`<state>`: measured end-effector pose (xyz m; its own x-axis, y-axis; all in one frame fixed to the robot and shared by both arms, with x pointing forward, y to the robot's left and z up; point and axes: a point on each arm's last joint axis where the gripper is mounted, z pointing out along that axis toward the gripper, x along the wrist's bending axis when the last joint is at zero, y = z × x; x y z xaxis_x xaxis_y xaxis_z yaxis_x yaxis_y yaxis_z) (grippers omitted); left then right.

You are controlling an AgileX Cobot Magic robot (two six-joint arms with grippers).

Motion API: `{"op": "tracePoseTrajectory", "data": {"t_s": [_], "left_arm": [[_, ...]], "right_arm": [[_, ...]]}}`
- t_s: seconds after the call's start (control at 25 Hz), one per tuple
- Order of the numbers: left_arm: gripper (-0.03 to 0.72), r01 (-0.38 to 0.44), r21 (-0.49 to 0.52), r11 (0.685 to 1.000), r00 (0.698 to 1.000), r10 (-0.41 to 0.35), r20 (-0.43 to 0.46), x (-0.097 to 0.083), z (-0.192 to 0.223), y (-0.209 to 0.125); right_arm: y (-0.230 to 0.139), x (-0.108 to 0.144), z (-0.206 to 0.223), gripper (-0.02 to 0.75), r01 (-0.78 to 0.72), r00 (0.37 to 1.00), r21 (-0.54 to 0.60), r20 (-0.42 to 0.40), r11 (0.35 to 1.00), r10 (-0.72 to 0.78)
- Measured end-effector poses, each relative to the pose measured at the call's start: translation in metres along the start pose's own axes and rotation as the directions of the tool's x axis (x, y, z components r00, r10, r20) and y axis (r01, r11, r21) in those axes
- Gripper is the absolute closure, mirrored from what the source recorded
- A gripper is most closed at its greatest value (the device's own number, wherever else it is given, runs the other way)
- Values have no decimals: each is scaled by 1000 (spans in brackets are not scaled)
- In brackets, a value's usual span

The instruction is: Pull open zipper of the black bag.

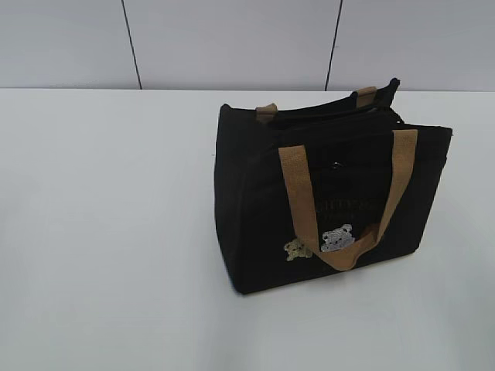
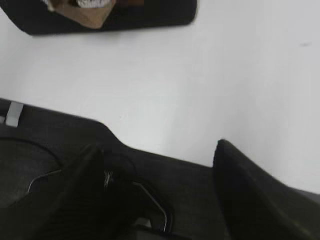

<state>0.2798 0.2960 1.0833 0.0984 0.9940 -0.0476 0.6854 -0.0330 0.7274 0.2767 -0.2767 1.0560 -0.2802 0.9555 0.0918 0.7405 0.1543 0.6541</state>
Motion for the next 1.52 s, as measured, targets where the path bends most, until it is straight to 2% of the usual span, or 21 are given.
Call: {"op": "tracePoseTrajectory", "data": {"t_s": [0.2,0.4,0.56,1.08,1.52], "left_arm": [[270,-4,-165,986,1000,6,12,3,-18,-31],[270,-14,-294,956,1000,20,18,4,-30,-51],[271,-15,-309,951,1000,22,18,4,-24,-51],[272,-15,-309,951,1000,22,18,4,-23,-51],[272,-16,-310,951,1000,23,18,4,-23,-51]], "right_arm": [[-22,3,-5,223,64,998,-157,31,986,-59],[-35,7,-14,223,104,994,-281,61,954,-91],[-42,8,-18,223,123,992,-326,78,937,-103],[-43,2,-18,223,96,990,-316,129,944,-57],[-44,-6,-18,223,8,981,-317,184,948,53]]}}
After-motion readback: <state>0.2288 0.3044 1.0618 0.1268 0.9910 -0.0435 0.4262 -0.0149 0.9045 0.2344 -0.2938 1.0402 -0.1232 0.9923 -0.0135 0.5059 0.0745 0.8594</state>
